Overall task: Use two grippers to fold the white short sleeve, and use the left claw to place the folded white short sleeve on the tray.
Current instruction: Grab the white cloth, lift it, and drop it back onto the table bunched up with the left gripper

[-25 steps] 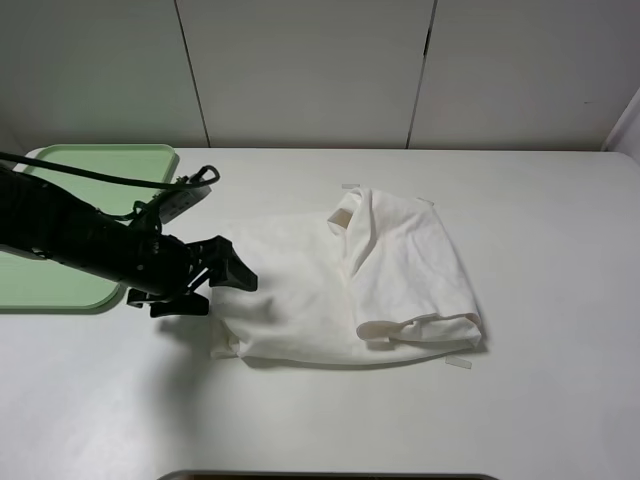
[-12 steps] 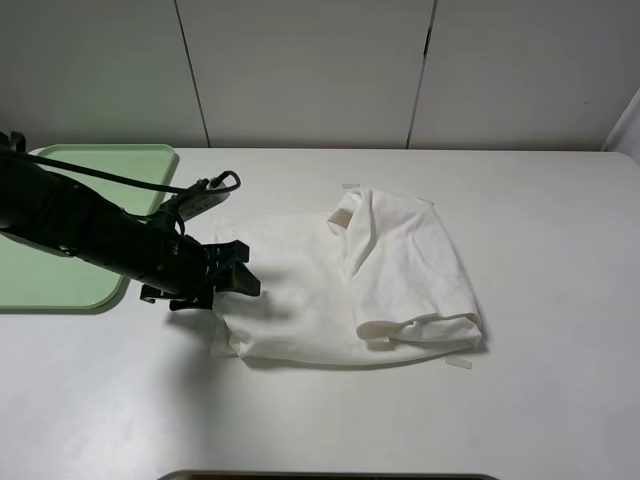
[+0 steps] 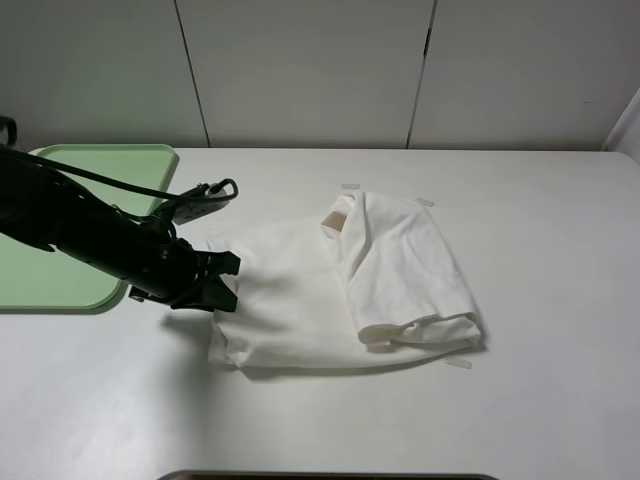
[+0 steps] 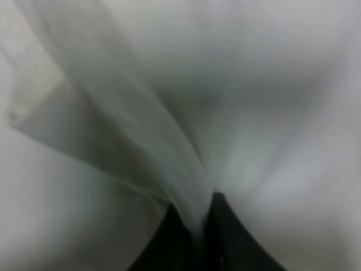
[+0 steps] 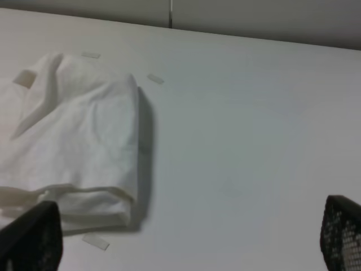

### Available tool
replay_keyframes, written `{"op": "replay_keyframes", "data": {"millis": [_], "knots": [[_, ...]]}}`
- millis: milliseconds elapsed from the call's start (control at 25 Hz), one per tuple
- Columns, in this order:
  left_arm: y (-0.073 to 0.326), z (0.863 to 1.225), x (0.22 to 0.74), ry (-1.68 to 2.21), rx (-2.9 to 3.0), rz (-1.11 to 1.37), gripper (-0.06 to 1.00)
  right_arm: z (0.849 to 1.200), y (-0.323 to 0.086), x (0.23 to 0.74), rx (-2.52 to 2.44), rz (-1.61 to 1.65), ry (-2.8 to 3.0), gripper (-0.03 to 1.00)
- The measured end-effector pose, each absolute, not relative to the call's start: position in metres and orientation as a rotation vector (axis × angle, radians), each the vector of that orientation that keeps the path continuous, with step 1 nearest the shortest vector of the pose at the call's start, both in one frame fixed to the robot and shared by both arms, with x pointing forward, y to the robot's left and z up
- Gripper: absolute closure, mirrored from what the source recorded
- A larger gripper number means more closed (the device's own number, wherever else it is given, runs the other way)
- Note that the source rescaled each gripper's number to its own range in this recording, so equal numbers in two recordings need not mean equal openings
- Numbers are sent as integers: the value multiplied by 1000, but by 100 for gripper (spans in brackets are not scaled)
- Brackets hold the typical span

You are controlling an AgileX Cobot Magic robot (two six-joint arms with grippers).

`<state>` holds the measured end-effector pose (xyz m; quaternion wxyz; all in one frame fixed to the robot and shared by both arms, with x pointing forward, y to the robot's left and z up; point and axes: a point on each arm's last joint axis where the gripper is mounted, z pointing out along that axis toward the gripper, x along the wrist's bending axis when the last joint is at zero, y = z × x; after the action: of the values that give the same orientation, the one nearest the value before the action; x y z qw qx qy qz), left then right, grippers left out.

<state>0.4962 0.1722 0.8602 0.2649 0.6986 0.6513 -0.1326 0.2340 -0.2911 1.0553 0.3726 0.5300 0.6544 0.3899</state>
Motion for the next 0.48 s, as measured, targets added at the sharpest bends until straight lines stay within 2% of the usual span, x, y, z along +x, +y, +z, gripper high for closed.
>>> {"op": "replay_keyframes", "data": {"millis": [240, 480], "knots": [[185, 874, 496, 1735, 1950, -299, 94, 1055, -291, 234, 1358, 1000, 1677, -3], [222, 922, 493, 1569, 2135, -74, 94, 1055, -291, 234, 1358, 1000, 1677, -3]]}}
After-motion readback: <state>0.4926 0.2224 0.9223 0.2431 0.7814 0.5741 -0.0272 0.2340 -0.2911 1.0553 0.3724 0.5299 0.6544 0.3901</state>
